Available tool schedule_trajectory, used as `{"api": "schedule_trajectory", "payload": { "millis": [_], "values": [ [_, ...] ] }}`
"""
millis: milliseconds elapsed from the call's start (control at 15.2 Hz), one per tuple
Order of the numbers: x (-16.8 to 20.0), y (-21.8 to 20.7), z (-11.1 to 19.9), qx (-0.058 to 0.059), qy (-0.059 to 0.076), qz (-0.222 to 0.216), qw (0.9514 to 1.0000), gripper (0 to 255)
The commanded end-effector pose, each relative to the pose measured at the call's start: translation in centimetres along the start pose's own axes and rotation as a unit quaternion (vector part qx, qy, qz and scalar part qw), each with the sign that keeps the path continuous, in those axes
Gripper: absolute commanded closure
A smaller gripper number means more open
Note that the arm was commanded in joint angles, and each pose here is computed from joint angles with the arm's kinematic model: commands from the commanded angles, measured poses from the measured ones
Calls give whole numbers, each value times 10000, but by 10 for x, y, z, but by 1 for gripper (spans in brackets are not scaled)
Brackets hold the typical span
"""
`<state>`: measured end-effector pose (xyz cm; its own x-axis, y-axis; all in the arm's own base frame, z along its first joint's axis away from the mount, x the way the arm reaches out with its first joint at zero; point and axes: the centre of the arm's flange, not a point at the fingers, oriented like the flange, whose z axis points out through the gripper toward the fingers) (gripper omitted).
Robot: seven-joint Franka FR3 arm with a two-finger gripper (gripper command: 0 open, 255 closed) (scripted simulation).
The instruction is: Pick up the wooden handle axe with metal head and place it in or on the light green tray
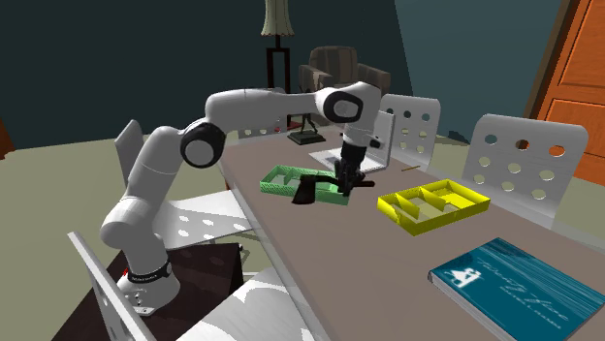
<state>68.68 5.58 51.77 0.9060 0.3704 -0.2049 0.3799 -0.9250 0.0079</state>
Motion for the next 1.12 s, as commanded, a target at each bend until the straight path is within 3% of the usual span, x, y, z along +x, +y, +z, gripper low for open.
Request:
{"api": "schedule_trajectory", "payload": {
  "millis": [0, 1056],
  "values": [
    [-2, 0, -10, 1, -2, 1, 10000, 255],
    [31, -209, -13, 1, -2, 1, 10000, 255]
  ]
}}
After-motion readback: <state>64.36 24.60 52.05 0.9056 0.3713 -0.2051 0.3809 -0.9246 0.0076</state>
